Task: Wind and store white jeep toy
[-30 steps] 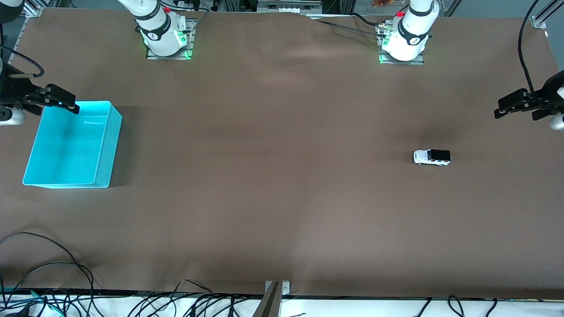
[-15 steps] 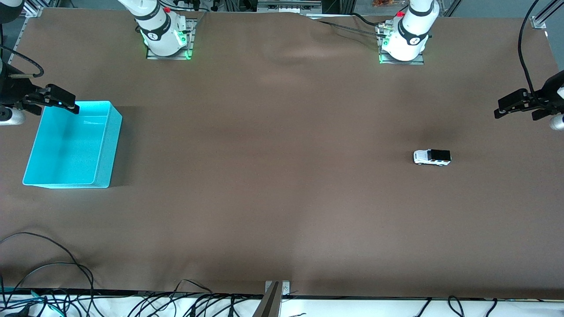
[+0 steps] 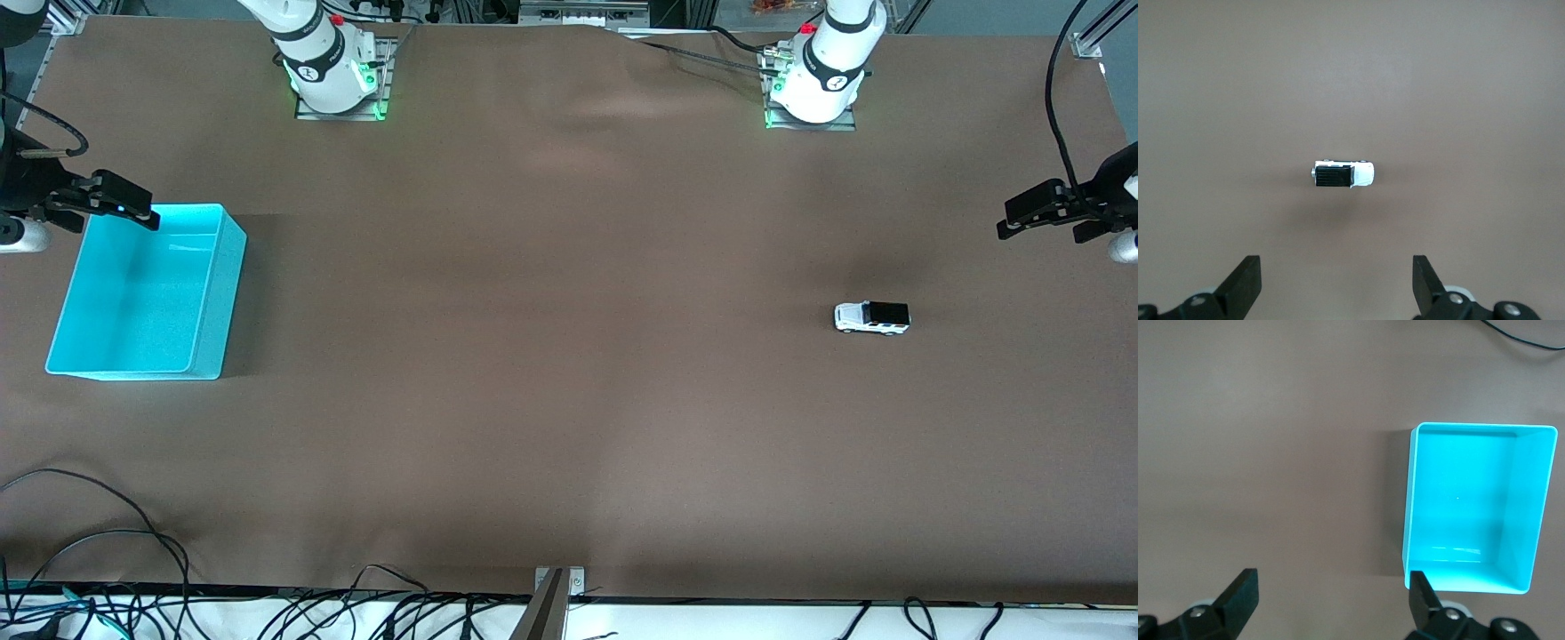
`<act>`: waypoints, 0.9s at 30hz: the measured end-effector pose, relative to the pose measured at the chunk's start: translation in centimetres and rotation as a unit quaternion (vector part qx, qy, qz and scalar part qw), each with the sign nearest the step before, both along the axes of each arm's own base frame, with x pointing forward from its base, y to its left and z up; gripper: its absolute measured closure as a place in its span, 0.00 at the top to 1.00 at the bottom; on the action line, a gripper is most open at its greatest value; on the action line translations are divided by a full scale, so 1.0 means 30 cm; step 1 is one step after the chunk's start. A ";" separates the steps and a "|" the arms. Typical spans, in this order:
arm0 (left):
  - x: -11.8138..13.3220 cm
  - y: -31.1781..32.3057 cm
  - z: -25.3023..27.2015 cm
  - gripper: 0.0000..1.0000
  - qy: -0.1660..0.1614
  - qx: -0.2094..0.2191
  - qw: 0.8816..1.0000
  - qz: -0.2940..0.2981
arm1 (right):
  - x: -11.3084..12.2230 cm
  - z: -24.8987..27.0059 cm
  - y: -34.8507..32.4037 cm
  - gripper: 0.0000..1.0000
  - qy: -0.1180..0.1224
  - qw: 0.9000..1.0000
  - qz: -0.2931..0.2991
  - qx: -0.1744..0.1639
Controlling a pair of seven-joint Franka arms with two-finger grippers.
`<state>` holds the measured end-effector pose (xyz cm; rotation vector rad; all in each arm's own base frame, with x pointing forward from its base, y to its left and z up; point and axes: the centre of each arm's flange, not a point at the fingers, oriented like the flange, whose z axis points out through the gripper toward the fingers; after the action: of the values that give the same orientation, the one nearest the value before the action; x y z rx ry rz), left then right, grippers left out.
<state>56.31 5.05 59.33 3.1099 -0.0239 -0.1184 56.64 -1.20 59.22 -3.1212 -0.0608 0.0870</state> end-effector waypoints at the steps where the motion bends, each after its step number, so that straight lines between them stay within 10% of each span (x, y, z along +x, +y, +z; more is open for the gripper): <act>1: 0.000 0.000 0.000 1.00 0.000 0.000 1.000 0.000 | 0.000 0.000 0.000 1.00 0.000 1.000 0.000 0.000; 27: 0.008 0.013 -0.028 1.00 0.010 0.000 1.000 0.008 | 0.000 -0.001 0.000 1.00 0.000 1.000 0.000 0.000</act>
<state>56.56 5.44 58.50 3.1073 0.0011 -0.1484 56.65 -1.21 59.20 -3.1211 -0.0607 0.0875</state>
